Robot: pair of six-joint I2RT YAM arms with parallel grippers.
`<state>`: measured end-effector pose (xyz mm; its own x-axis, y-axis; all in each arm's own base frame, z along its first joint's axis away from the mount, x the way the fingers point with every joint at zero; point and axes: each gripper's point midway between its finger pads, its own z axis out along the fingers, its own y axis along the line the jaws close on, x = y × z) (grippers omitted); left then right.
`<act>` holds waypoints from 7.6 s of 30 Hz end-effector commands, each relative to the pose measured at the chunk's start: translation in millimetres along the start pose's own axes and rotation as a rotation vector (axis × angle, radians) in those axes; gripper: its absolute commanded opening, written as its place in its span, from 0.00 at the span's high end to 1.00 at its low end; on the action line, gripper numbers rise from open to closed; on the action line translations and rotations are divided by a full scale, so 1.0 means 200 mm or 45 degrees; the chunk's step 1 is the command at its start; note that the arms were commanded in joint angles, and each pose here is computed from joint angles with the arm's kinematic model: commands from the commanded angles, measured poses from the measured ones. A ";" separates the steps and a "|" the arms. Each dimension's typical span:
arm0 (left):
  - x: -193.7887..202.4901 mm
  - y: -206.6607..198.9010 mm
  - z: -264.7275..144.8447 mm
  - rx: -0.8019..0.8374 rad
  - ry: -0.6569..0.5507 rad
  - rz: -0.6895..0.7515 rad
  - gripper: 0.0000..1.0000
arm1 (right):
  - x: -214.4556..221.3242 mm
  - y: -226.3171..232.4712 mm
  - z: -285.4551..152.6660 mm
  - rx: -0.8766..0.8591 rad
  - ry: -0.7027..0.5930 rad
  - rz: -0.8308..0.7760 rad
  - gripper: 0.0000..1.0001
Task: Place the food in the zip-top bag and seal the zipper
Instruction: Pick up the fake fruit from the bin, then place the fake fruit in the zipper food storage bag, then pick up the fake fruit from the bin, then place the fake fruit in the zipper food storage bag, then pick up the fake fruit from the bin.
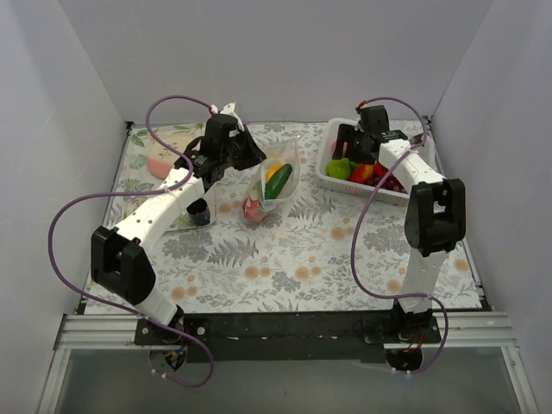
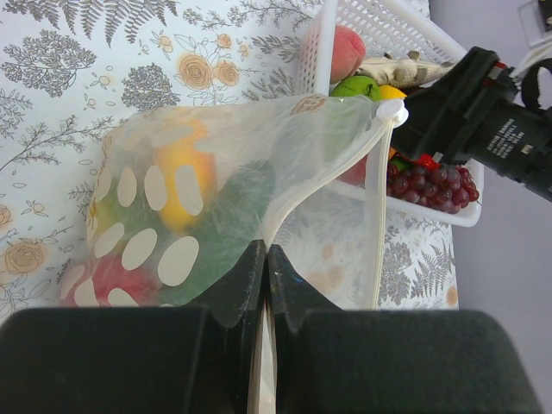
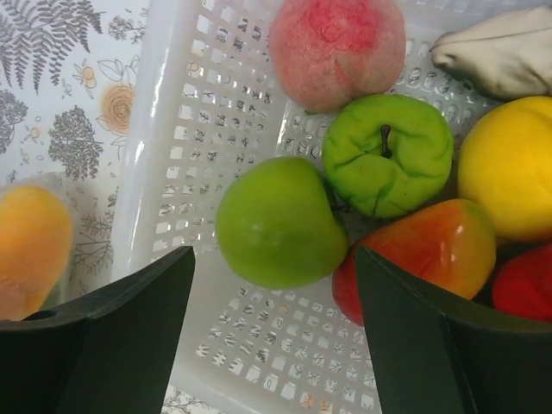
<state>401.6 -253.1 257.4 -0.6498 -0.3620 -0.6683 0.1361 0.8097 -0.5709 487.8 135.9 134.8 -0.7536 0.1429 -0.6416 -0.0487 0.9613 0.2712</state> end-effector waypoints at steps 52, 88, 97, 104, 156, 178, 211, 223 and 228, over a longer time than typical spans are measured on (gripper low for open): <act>-0.05 -0.04 -0.02 0.046 -0.041 -0.030 1.00 | -0.24 0.13 -0.52 0.035 -0.307 -0.015 0.73; -0.15 -0.07 -0.07 0.032 -0.100 -0.017 1.00 | 0.03 1.13 -0.81 -0.391 -0.290 -0.323 0.20; -0.15 -0.08 -0.08 0.036 -0.105 -0.019 1.00 | 0.01 1.14 -0.86 -0.413 -0.319 -0.344 0.04; -0.15 -0.08 -0.08 0.041 -0.105 -0.019 1.00 | -0.15 0.62 -0.77 -0.103 -0.331 -0.250 0.04; -0.13 -0.08 -0.06 0.059 -0.073 -0.026 1.00 | -0.17 -0.17 -0.14 0.144 -0.172 0.111 0.82; -0.11 -0.06 -0.02 0.051 -0.062 -0.047 1.00 | -0.29 0.74 -0.89 -0.379 -0.518 0.002 0.86; -0.12 -0.08 -0.05 0.072 -0.073 -0.049 1.00 | -0.17 0.52 -0.80 -0.118 -0.457 -0.075 0.11; -0.10 -0.09 -0.06 0.088 -0.050 -0.035 1.00 | -0.27 -0.28 -0.45 0.188 -0.301 0.087 0.12; -0.10 -0.10 -0.08 0.102 -0.051 -0.036 1.00 | -0.30 -0.34 -0.27 0.231 -0.234 0.063 0.18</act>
<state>406.2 -256.5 256.5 -0.6674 -0.3846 -0.6377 0.1205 0.7893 -0.6021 479.3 43.0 193.1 -0.6103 0.2564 -0.7495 0.1693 0.9665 0.1928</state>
